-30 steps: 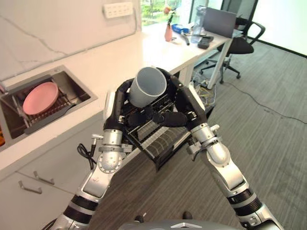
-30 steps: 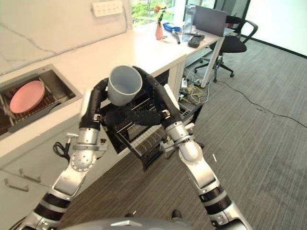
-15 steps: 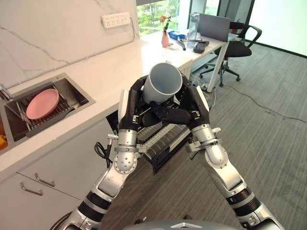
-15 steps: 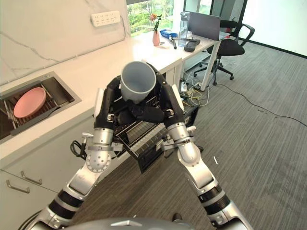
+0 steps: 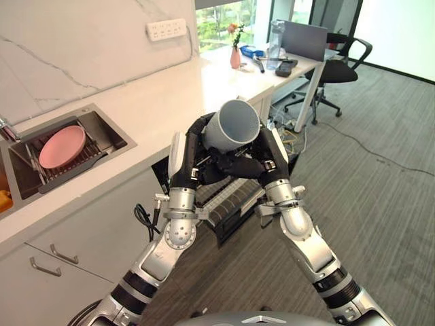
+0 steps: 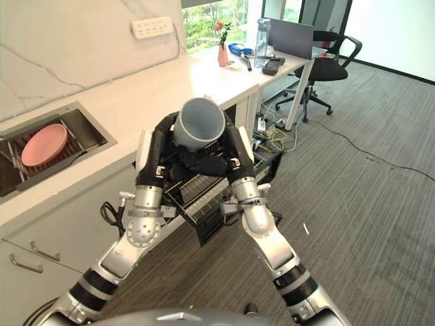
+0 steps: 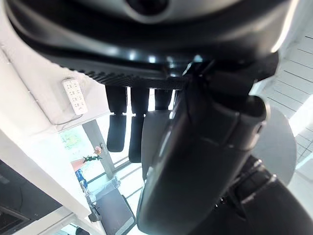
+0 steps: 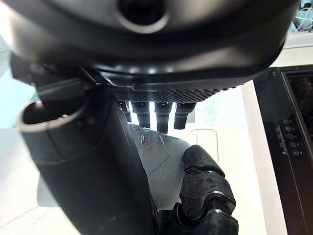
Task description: Place the dishes in the dishwasher.
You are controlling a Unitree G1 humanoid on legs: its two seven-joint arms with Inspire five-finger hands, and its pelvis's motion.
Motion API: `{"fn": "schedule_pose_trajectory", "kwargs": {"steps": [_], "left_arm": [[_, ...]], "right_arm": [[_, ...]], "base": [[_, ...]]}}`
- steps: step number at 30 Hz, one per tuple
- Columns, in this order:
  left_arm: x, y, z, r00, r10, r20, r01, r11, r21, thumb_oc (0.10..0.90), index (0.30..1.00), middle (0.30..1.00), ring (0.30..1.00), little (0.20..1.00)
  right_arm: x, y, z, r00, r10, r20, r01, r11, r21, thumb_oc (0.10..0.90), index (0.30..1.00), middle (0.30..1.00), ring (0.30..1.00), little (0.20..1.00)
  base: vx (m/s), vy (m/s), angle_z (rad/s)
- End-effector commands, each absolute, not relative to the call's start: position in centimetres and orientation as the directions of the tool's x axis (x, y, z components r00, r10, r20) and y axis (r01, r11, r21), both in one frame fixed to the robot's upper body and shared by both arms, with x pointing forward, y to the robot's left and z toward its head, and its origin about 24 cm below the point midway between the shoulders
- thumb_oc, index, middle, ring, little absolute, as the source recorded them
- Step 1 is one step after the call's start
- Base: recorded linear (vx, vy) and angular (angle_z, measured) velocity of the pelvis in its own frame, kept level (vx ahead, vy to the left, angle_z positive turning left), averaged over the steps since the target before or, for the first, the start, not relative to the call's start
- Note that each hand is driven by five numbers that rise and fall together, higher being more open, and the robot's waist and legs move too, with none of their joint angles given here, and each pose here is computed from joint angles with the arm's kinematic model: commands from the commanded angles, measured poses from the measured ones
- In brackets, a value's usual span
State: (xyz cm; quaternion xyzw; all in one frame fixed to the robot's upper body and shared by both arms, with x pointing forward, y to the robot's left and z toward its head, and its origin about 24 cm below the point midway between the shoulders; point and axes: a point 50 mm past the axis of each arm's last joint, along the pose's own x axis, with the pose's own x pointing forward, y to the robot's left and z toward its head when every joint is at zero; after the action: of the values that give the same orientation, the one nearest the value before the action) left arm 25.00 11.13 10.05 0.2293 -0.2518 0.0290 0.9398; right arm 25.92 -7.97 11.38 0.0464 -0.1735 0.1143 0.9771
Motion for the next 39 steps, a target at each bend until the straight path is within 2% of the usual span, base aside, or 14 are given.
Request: {"fn": "schedule_pose_trajectory", "kwargs": {"steps": [1, 3, 7, 16, 23, 26, 30, 34, 35, 36, 39], "left_arm": [[23.3, 5.3, 14.7, 0.539, -0.413, 0.734, -0.028, 0.862, 0.506, 0.4, 0.3, 0.3, 0.3, 0.3], [23.0, 4.6, 14.5, 0.497, -0.46, 0.736, -0.031, 0.838, 0.545, 0.4, 0.3, 0.3, 0.3, 0.3], [22.5, 3.7, 14.7, 0.457, -0.5, 0.735, 0.014, 0.831, 0.556, 0.4, 0.3, 0.3, 0.3, 0.3], [22.6, 3.5, 14.1, 0.503, -0.462, 0.731, 0.038, 0.856, 0.515, 0.4, 0.3, 0.3, 0.3, 0.3], [22.5, 4.2, 13.1, 0.574, -0.416, 0.705, 0.05, 0.877, 0.478, 0.4, 0.3, 0.3, 0.3, 0.3], [22.7, 4.6, 12.5, 0.617, -0.397, 0.68, 0.053, 0.883, 0.467, 0.8, 0.9, 0.9, 0.9, 0.9], [22.8, 4.9, 12.3, 0.635, -0.382, 0.672, 0.049, 0.887, 0.458, 0.8, 0.9, 0.9, 0.9, 0.9], [23.1, 7.0, 10.3, 0.773, -0.265, 0.576, 0.02, 0.918, 0.395, 0.8, 0.9, 0.9, 0.9, 0.9], [23.1, 7.1, 10.3, 0.774, -0.265, 0.575, 0.021, 0.919, 0.395, 0.8, 0.9, 0.9, 0.9, 0.9], [23.4, 7.9, 9.2, 0.828, -0.211, 0.519, 0.003, 0.928, 0.372, 0.8, 0.9, 0.9, 0.9, 0.9], [23.5, 9.1, 8.1, 0.876, -0.148, 0.46, -0.031, 0.933, 0.359, 0.8, 0.9, 0.9, 0.9, 0.9]], "right_arm": [[26.6, -4.9, 17.9, 0.814, 0.135, 0.564, -0.323, 0.913, 0.248, 0.74, 0.811, 0.811, 0.811, 0.811], [26.5, -4.5, 18.7, 0.799, 0.117, 0.59, -0.33, 0.905, 0.268, 0.4, 0.3, 0.3, 0.3, 0.3], [26.1, -4.5, 20.2, 0.739, 0.06, 0.671, -0.3, 0.921, 0.248, 0.4, 0.3, 0.3, 0.3, 0.3], [25.0, -6.1, 21.8, 0.642, -0.071, 0.764, -0.279, 0.906, 0.318, 0.4, 0.3, 0.3, 0.3, 0.3], [25.1, -7.4, 21.9, 0.628, -0.107, 0.771, -0.237, 0.917, 0.32, 0.4, 0.3, 0.3, 0.3, 0.3], [25.2, -8.1, 21.9, 0.616, -0.11, 0.78, -0.201, 0.935, 0.291, 0.4, 0.3, 0.3, 0.3, 0.3], [25.2, -8.3, 21.9, 0.615, -0.115, 0.78, -0.19, 0.939, 0.288, 0.4, 0.3, 0.3, 0.3, 0.3], [25.8, -10.2, 21.6, 0.625, -0.131, 0.769, -0.081, 0.97, 0.231, 0.4, 0.3, 0.3, 0.3, 0.3], [25.8, -10.2, 21.5, 0.626, -0.13, 0.769, -0.081, 0.97, 0.23, 0.4, 0.3, 0.3, 0.3, 0.3], [26.2, -10.7, 21.3, 0.643, -0.117, 0.757, -0.032, 0.983, 0.179, 0.4, 0.3, 0.3, 0.3, 0.3], [26.5, -11.2, 20.8, 0.681, -0.119, 0.722, -0.01, 0.985, 0.172, 0.4, 0.3, 0.3, 0.3, 0.3]], "base": [[-0.03, 0.005, 0.01], [-0.03, 0.009, 0.0], [0.0, 0.0, 0.0], [0.0, 0.0, 0.0], [0.0, 0.0, 0.0], [0.0, 0.0, 0.0], [0.0, 0.0, 0.0], [0.02, -0.018, 0.06], [-0.01, -0.011, 0.15], [-0.01, -0.005, 0.17], [-0.02, -0.01, 0.12]]}}
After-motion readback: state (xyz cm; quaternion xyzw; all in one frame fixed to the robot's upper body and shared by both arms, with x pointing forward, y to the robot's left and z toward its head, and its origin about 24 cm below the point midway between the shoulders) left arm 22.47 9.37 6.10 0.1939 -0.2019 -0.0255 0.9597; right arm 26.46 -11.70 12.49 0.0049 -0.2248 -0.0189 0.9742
